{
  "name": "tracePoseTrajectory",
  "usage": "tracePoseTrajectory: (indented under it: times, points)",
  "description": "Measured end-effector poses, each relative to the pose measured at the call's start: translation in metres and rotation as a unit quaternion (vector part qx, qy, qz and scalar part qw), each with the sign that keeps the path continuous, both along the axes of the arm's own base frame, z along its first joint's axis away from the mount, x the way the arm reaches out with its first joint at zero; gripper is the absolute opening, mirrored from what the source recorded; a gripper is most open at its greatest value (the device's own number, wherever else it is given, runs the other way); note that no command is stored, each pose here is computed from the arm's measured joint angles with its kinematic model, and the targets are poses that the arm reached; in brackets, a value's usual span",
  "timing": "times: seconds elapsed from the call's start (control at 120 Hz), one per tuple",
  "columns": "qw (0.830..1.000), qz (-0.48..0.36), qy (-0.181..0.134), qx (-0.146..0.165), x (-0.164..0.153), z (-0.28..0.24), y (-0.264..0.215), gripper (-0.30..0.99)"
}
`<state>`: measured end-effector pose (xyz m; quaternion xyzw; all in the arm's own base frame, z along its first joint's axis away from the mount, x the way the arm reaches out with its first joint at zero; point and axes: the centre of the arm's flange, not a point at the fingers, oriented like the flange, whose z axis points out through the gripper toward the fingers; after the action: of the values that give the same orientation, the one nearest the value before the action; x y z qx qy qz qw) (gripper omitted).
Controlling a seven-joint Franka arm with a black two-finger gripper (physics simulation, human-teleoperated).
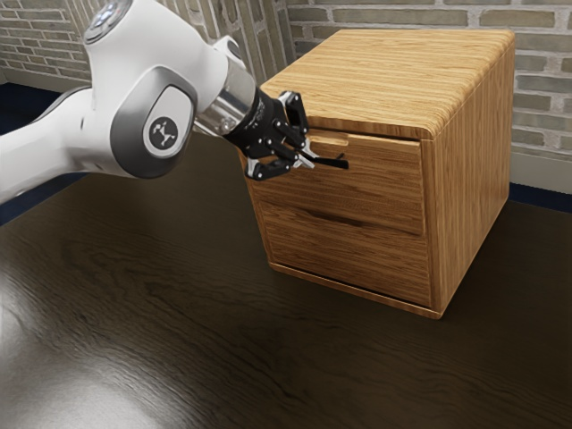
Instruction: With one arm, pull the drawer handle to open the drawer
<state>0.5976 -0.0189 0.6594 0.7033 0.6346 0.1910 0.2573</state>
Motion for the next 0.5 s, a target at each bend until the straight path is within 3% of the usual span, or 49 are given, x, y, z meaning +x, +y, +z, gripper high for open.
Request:
tracePoseTrajectory:
  times: [0.5]
  points:
    - [1.000, -0.003, 0.017, 0.002, -0.0041, -0.0019, -0.0017, -0.09]
